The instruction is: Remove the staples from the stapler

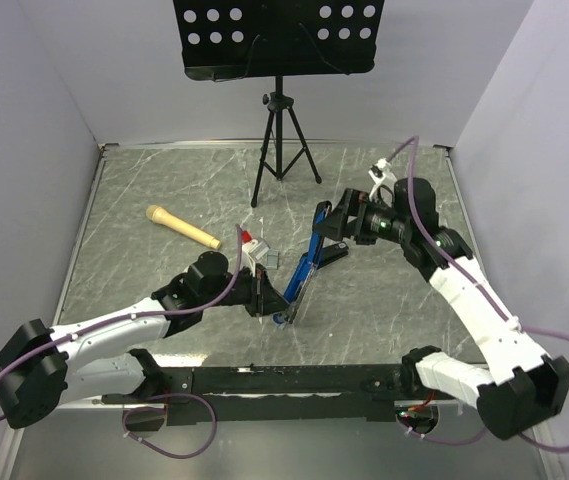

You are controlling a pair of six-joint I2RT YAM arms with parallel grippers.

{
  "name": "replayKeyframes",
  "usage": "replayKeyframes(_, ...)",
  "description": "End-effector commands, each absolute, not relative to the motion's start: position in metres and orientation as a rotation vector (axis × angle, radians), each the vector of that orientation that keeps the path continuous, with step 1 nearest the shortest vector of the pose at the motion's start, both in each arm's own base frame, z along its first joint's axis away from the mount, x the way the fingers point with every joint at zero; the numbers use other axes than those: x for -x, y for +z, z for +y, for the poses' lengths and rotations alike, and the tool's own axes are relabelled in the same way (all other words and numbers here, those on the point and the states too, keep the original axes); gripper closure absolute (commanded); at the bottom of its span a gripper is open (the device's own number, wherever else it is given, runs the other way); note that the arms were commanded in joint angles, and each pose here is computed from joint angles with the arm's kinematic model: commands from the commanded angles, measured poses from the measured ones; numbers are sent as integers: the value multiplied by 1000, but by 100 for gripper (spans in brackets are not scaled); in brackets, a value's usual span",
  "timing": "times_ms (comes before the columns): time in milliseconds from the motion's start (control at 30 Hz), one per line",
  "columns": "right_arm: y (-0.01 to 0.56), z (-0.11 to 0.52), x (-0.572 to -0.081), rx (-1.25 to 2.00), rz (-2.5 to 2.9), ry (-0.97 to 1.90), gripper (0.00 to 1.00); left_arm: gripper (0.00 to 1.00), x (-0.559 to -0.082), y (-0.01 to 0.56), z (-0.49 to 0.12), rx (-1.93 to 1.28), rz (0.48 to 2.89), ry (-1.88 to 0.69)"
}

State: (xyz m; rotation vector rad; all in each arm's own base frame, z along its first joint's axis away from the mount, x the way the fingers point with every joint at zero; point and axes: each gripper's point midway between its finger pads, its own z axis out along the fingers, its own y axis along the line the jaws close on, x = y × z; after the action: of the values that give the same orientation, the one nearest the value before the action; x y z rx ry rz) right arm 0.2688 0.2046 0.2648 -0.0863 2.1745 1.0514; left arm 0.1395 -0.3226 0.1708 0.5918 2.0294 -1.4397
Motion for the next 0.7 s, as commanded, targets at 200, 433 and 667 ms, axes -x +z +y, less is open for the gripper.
replayKeyframes(200, 257, 217, -249, -26, 2132, 1143, 24, 99, -164, 234, -337, -445, 1851, -1509)
replayKeyframes(433, 246, 234, -242, -19, 2159, 1155, 32, 99, -170, 244, -336, -409, 1823, -1496)
replayKeyframes(667, 245, 253, -241, 14, 2181, 1128, 32, 99, -170, 245, -334, -395, 1818, -1500)
